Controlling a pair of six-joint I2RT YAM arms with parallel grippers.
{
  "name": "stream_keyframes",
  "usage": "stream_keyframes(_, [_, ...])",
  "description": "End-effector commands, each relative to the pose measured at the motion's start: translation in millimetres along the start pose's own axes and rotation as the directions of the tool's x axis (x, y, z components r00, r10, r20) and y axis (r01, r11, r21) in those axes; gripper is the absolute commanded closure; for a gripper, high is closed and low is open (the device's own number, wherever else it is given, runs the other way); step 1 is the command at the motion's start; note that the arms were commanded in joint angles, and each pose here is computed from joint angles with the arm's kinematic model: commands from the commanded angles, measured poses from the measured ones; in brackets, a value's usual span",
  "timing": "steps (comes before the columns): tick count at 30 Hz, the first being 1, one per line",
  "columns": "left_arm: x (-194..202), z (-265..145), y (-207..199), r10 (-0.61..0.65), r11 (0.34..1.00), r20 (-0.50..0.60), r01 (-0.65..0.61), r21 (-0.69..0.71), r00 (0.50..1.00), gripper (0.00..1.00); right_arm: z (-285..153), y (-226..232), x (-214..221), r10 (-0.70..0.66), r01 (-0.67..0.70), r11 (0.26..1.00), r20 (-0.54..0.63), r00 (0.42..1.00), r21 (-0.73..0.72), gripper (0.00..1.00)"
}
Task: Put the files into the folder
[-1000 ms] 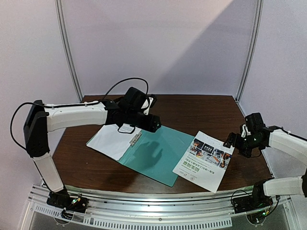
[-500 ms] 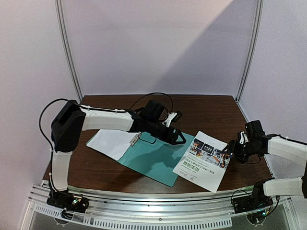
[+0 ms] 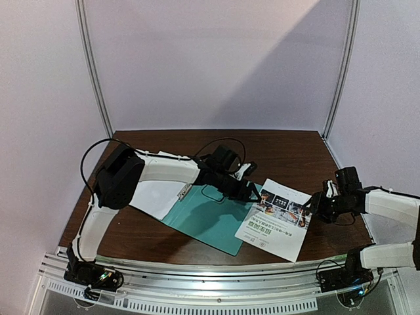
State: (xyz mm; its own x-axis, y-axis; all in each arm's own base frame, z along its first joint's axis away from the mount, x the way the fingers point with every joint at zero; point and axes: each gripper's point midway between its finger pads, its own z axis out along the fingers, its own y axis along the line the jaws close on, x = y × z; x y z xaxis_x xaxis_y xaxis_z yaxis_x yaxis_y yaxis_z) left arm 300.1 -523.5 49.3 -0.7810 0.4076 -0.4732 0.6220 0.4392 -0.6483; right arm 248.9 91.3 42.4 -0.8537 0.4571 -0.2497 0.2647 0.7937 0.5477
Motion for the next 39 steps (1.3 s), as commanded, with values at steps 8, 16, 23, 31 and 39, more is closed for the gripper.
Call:
stream_keyframes(8, [26,25,1,-0.099,0.995,-0.070,0.096,-0.039,0.993,0.38,12,-18,28,0.047,-0.045,0.999,-0.097,0.994,0.023,0.46])
stream_keyframes(16, [24,29,7,-0.212,0.976,-0.020,0.210,-0.065,0.977,0.43,15,-18,36,0.056,-0.057,0.998,-0.114,0.992,-0.004,0.51])
stream_keyframes(23, [5,10,15,-0.191,0.963,0.079,0.202,-0.178,0.978,0.42,14,-21,37,0.051,-0.051,0.999,-0.110,0.993,0.008,0.53])
stream_keyframes(31, [-15,2,20,-0.146,0.946,0.164,0.186,-0.266,0.976,0.41,16,-20,38,0.046,-0.047,0.999,-0.112,0.993,-0.009,0.54])
stream_keyframes(39, [-11,24,23,-0.177,0.945,0.131,0.205,-0.256,0.976,0.42,20,-19,39,0.049,-0.052,0.998,-0.120,0.992,-0.024,0.56])
